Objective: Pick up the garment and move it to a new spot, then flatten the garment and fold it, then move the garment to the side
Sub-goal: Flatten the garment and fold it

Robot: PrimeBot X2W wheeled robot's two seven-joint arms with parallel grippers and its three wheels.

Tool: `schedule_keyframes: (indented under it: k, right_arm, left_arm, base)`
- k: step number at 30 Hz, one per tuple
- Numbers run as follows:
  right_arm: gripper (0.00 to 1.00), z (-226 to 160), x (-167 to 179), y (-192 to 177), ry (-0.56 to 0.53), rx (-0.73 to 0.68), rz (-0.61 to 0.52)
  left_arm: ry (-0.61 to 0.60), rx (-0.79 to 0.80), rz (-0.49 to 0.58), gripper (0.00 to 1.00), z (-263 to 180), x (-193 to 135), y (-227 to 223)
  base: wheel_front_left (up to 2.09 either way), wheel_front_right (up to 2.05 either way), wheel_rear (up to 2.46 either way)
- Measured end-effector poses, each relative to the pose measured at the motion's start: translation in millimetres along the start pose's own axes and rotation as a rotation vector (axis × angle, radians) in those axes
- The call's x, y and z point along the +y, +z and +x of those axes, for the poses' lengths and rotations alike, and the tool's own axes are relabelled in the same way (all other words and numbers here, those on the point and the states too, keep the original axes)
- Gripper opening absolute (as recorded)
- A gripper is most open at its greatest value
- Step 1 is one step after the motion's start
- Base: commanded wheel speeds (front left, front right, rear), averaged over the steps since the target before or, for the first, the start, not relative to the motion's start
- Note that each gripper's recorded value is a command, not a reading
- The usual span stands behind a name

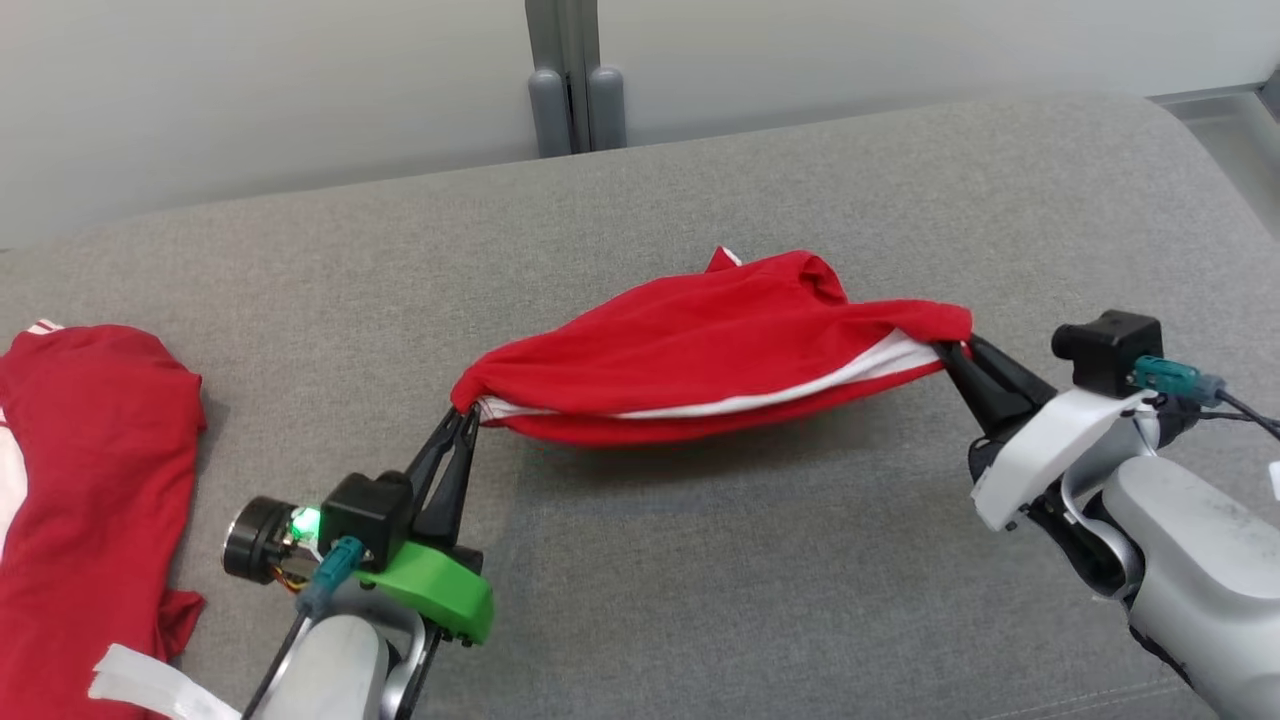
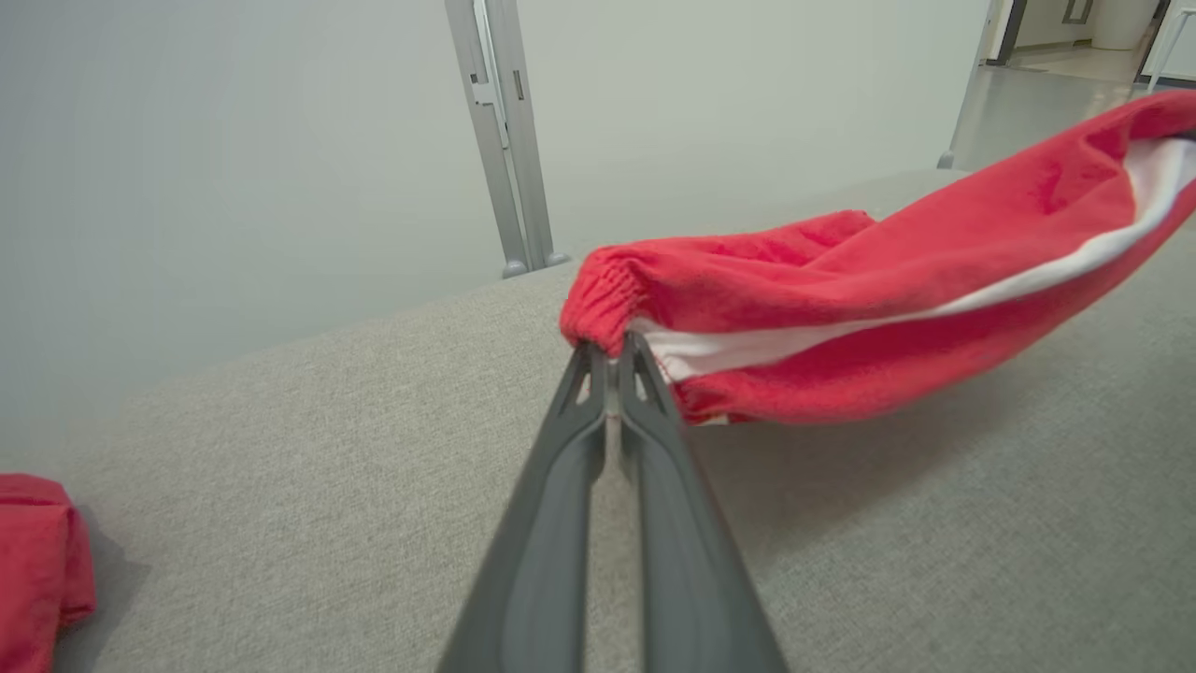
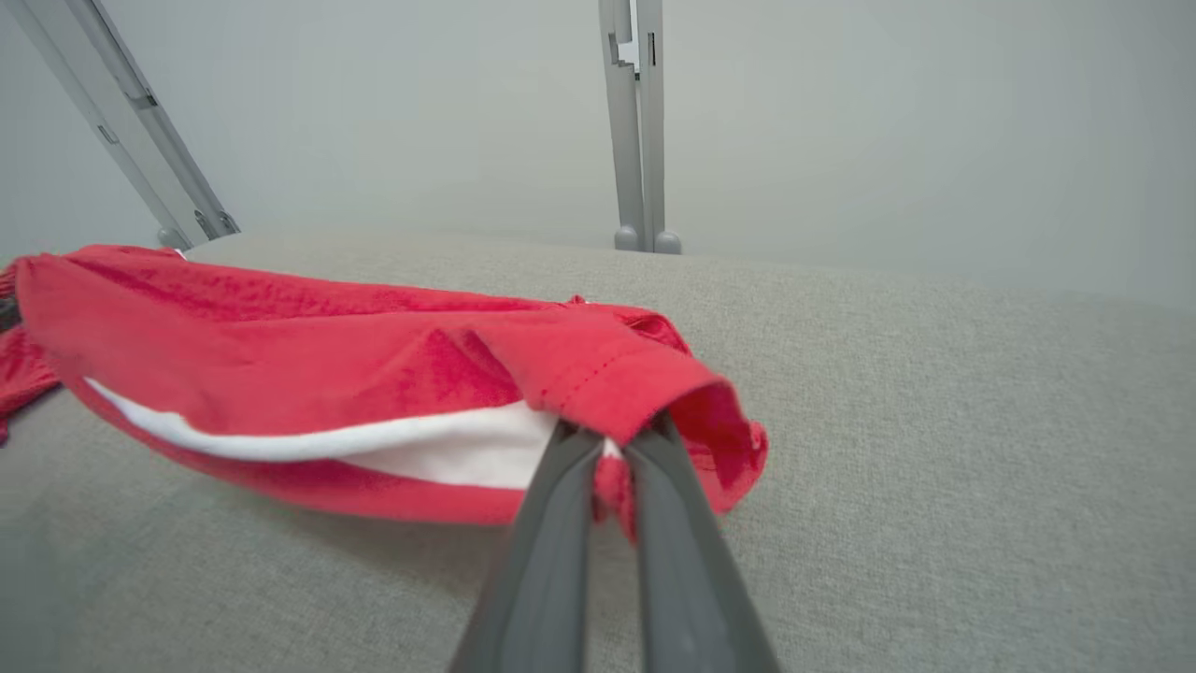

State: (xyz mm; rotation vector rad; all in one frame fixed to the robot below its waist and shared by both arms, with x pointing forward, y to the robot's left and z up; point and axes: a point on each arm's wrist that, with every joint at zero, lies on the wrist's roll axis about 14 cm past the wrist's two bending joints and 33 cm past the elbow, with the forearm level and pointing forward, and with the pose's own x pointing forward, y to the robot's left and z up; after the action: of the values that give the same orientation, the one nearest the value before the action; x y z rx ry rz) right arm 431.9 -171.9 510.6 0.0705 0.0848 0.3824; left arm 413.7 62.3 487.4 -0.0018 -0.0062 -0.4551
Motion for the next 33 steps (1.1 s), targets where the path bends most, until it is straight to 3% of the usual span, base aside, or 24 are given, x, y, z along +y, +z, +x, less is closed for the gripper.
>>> schedule_keyframes:
  k: [16,22,33]
  right_arm:
    - [0.00,-20,7,169,0.004,-0.439,-0.047]
    - [0.00,-21,24,189,0.035,-0.459,-0.025]
    - [0.00,12,20,183,0.011,-0.342,-0.119]
  left_arm:
    - [-0.073,-0.425,0.140,0.00,9,8,179]
    - [-0.082,-0.483,0.121,0.00,-2,7,210]
    - [-0.104,-0.336,0.103,0.00,31,22,194]
  base:
    - [0.00,0.00,0.00]
    - [0.00,0.00,0.00]
    - [0.00,0.00,0.00]
